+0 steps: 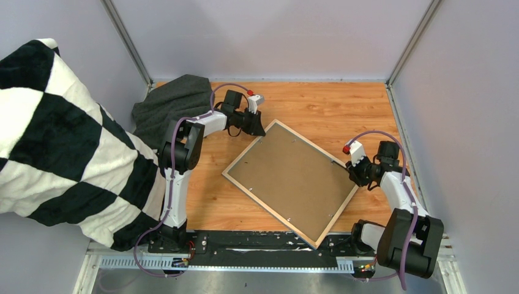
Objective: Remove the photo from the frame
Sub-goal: Release the photo frame item from the photo frame.
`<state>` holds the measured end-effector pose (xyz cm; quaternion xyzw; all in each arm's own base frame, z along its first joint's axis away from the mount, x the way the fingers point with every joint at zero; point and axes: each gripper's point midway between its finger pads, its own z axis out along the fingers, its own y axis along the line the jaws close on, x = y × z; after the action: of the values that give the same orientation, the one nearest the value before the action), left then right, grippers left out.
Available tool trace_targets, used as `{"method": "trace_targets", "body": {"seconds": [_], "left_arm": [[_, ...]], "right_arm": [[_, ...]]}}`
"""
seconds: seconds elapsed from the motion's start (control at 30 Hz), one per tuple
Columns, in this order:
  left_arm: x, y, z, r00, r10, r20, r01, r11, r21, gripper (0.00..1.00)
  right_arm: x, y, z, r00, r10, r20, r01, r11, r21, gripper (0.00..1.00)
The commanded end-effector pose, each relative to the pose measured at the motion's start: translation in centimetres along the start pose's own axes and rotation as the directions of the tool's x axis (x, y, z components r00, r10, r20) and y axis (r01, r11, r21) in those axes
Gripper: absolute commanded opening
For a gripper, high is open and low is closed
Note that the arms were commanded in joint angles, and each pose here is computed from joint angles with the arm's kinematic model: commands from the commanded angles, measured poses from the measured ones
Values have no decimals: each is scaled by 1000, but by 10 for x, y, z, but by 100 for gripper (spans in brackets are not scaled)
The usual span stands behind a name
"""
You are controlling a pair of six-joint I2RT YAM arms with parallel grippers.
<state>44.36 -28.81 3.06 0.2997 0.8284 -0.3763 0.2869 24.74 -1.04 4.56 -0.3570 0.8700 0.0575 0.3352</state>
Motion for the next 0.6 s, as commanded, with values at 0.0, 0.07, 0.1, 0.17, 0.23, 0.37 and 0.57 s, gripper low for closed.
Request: {"method": "trace_targets", "body": {"seconds": [0.0,0.07,0.1,0.17,0.23,0.37,0.57], "left_arm": [[79,-5,15,971,-131,-200,136,991,11,0],[78,-4,15,971,-130,-199,135,991,10,0],[78,-5,15,971,-130,-199,135,991,10,0],[79,-5,15,971,-130,-200,135,991,10,0],[79,-5,15,971,-131,-200,136,991,10,0],[79,-4,15,971,-132,-200,136,991,10,0],[78,-5,15,971,-131,-199,136,991,12,0]], "right_arm": [[-2,24,6,999,8,32,-5,995,-103,0],[-3,25,6,999,4,34,0,994,-106,0],[-3,26,6,999,4,34,0,994,-108,0],[-4,27,6,999,0,35,4,994,-112,0],[-4,29,6,999,-2,35,6,993,-118,0],[-6,33,6,999,-12,50,18,991,-133,0],[-7,39,6,998,-28,57,36,987,-157,0]]}}
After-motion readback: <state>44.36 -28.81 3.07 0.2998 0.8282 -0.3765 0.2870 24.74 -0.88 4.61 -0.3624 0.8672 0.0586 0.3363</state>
